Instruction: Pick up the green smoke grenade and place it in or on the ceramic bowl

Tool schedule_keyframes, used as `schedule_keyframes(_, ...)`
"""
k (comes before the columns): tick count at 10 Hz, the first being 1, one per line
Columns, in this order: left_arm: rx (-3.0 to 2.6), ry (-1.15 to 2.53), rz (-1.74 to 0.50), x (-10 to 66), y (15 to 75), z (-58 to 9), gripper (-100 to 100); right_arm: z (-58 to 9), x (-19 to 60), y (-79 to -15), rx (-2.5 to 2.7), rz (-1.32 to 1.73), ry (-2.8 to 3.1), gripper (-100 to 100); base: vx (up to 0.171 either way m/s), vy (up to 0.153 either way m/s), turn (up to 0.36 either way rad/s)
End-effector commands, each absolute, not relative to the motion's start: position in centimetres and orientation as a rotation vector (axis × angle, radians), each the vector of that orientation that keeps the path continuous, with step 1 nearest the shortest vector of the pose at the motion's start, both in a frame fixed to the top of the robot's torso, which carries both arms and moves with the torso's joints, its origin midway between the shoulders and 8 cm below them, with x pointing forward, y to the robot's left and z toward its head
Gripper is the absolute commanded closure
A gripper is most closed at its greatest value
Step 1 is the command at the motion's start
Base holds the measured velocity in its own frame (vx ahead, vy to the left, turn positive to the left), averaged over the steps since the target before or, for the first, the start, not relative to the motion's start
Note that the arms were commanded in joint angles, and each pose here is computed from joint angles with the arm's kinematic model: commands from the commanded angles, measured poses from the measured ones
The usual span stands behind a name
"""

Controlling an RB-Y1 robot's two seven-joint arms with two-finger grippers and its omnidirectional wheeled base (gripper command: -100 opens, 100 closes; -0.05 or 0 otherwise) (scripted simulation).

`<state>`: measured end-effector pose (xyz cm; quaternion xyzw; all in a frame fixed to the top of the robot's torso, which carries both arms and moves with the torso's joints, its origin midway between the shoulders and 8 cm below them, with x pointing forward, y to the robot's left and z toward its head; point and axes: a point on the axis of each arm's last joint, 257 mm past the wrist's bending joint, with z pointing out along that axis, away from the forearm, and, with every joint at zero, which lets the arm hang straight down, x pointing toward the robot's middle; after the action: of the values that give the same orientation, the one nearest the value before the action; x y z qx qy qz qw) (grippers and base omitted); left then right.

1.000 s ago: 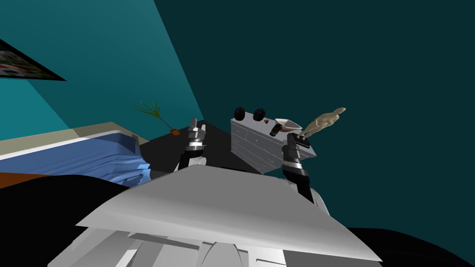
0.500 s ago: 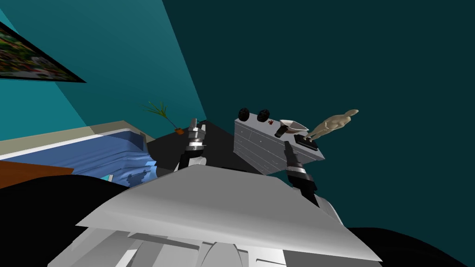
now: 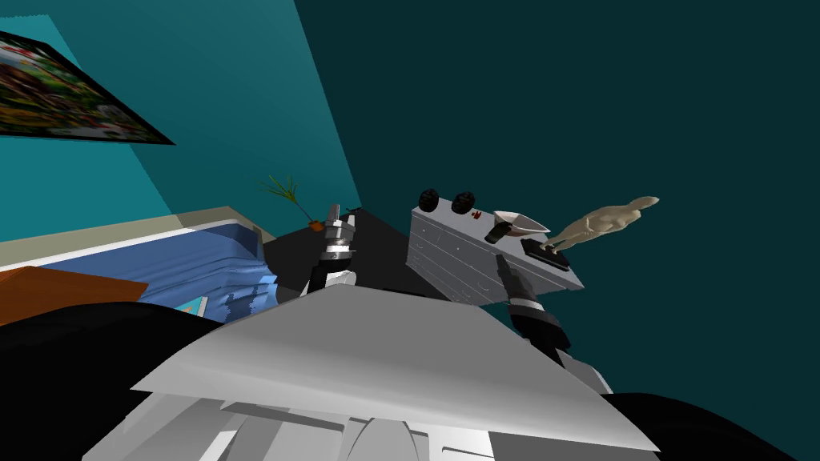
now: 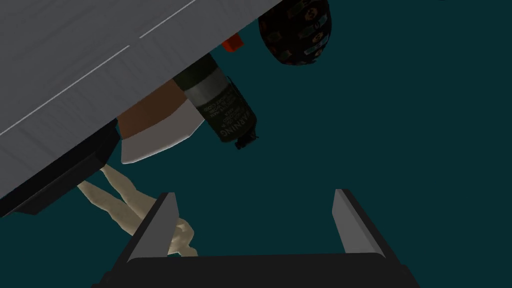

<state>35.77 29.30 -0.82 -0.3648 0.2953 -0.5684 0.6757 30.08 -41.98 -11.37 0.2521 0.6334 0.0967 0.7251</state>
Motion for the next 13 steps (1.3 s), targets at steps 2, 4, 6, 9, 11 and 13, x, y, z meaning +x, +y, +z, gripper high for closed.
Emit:
schedule_keyframes(2,-0.82,0.664,-1.278,35.8,29.3,-0.8,0,-12.7,28.7,-45.2,0.532,0.033,1.464,-100,0.071,0.054,0.084)
schedule_keyframes(4,-0.82,0.664,-1.278,35.8,29.3,-0.8,0,-13.1,27.5,-47.3,0.509,-0.094,1.502,-100,0.097,0.059,0.077)
schedule_keyframes(6,-0.82,0.664,-1.278,35.8,29.3,-0.8,0,-13.2,26.3,-49.3,0.48,-0.212,1.532,-100,0.102,0.036,0.073)
schedule_keyframes(9,-0.82,0.664,-1.278,35.8,29.3,-0.8,0,-12.9,24.9,-51.8,0.428,-0.369,1.564,-100,0.112,0.009,0.064)
schedule_keyframes(11,-0.82,0.664,-1.278,35.8,29.3,-0.8,0,-12.5,24.2,-53.2,0.388,-0.456,1.579,-100,0.118,0.009,0.053)
schedule_keyframes(13,-0.82,0.664,-1.278,35.8,29.3,-0.8,0,-11.7,23.7,-54.6,0.329,-0.556,1.59,-100,0.146,-0.018,0.067)
